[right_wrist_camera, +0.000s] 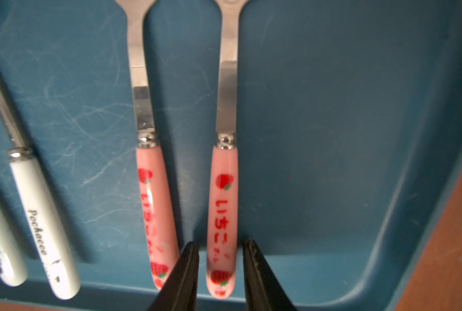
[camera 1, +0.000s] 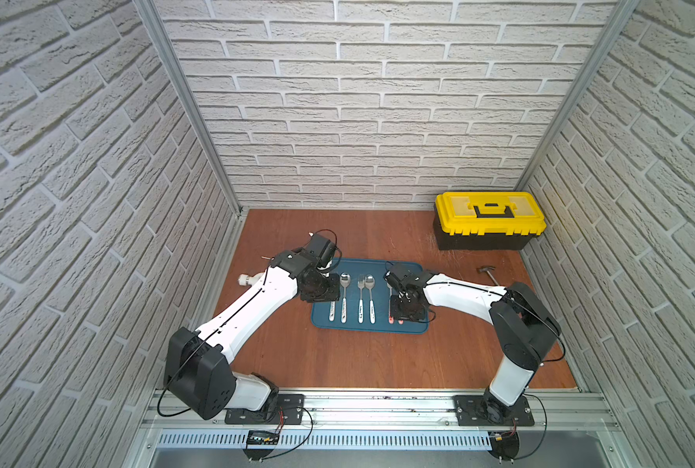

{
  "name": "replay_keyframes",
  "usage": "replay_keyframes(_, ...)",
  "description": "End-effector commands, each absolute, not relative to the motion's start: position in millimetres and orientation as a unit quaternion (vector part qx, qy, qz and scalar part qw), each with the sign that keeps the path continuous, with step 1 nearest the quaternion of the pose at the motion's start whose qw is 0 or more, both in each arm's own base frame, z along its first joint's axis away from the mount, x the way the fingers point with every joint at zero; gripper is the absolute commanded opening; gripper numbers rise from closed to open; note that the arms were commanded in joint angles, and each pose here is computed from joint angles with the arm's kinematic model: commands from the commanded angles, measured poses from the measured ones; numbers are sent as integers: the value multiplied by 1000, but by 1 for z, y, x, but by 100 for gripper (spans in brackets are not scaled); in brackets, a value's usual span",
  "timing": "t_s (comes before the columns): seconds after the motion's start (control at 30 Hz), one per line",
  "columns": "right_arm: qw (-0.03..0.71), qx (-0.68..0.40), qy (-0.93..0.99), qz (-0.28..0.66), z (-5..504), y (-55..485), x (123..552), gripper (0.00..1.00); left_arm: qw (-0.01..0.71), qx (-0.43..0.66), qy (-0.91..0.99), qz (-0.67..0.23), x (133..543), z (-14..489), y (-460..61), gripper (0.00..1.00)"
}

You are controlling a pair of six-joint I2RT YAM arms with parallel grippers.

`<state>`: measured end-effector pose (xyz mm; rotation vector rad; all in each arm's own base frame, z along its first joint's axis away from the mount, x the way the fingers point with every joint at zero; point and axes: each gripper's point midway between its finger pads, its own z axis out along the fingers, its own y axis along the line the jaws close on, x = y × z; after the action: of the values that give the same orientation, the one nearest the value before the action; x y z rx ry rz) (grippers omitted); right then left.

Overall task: Set the spoon and fork side by side
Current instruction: Place the spoon on the tray, then reset both arms

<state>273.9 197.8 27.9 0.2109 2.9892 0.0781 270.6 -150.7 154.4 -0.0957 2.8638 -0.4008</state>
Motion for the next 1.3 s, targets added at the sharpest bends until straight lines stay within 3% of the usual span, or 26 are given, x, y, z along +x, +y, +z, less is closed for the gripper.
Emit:
replay_keyframes(0.0, 105, 62, 992, 26, 58, 196, 279, 35, 142, -40, 979, -139, 275, 168, -147, 51)
replay_keyframes(0.23, 163, 50, 984, 55, 114, 195, 284, 40, 171, -35, 978, -115, 281, 187, -137, 55)
replay_keyframes(0.27, 184, 40, 980, 57, 131, 193, 286, 47, 186, -30, 976, -108, 284, 196, -132, 61)
replay_keyframes(0.3, 208, 33, 976, 50, 148, 187, 290, 96, 205, -26, 974, -94, 287, 206, -126, 81)
replay_keyframes(0.33, 233, 22, 971, 41, 164, 181, 293, 99, 227, -24, 971, -72, 291, 215, -116, 98)
replay_keyframes(0.5, 383, 7, 922, -60, 248, 120, 320, 99, 355, -74, 923, 124, 312, 285, -32, 98)
replay_keyframes(0.67, 472, 41, 866, -159, 293, 52, 340, 99, 442, -170, 848, 241, 316, 322, 48, 98)
replay_keyframes(0.8, 491, 16, 854, -171, 272, 30, 360, 99, 556, -112, 810, 147, 340, 311, 59, 98)
replay_keyframes(0.9, 450, -30, 883, -131, 235, 26, 369, 99, 635, -187, 744, 93, 340, 289, 88, 98)
replay_keyframes(1.07, 403, -52, 911, -76, 190, 10, 373, 99, 625, -161, 760, 74, 351, 228, 100, 98)
replay_keyframes(1.27, 462, 15, 887, -12, 204, -15, 375, 99, 593, -75, 799, 68, 356, 186, 88, 98)
